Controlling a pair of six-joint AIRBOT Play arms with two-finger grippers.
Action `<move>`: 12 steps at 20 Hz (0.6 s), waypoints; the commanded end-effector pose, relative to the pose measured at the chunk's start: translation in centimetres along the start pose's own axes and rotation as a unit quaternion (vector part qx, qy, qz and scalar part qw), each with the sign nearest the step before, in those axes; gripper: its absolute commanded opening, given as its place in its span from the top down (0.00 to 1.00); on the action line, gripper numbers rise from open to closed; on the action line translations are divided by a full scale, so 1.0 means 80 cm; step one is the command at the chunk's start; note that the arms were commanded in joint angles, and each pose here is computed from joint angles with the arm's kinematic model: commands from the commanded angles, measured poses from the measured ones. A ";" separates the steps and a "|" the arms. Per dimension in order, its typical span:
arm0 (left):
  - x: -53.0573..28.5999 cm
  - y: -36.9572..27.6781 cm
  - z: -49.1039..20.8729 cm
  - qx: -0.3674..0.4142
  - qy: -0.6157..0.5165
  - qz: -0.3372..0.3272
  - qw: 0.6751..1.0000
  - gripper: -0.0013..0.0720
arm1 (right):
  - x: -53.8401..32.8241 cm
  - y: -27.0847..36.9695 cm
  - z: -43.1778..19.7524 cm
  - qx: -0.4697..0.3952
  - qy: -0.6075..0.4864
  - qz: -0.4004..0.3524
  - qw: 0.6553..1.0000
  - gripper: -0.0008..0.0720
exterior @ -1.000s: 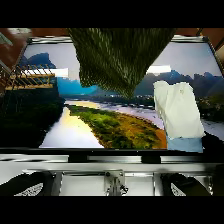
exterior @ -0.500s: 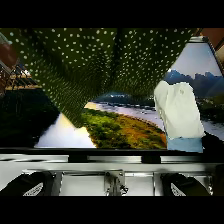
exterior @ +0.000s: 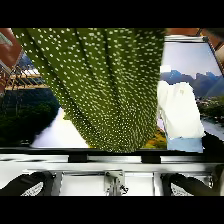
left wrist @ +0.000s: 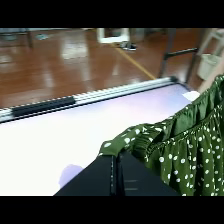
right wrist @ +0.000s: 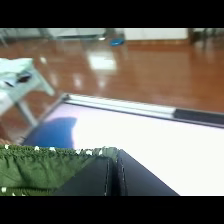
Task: Fold the shirts.
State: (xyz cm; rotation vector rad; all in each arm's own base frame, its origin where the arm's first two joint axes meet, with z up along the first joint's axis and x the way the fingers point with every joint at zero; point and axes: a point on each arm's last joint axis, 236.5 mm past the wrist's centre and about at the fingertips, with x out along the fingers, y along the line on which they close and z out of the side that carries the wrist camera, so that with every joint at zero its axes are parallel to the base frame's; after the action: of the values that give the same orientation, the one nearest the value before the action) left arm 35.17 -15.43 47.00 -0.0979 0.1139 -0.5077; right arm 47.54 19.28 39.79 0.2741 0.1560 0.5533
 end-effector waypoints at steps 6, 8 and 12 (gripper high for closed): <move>-0.029 0.014 0.087 -0.075 -0.134 -0.011 0.988 0.96 | 0.031 0.040 0.097 0.068 -0.167 0.074 0.981 0.90; -0.021 -0.003 0.062 -0.053 -0.091 -0.027 0.994 0.96 | 0.016 0.068 0.099 0.021 -0.142 0.094 0.985 0.90; -0.013 -0.019 -0.032 -0.021 0.063 -0.049 0.997 0.96 | 0.014 0.027 -0.019 -0.021 0.071 0.035 0.997 0.90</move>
State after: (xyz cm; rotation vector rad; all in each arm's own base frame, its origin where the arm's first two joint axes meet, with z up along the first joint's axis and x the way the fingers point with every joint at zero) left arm 34.42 -14.85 49.34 -0.1936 0.0604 -0.5433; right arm 47.86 22.57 45.31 0.3330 -0.0003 0.6779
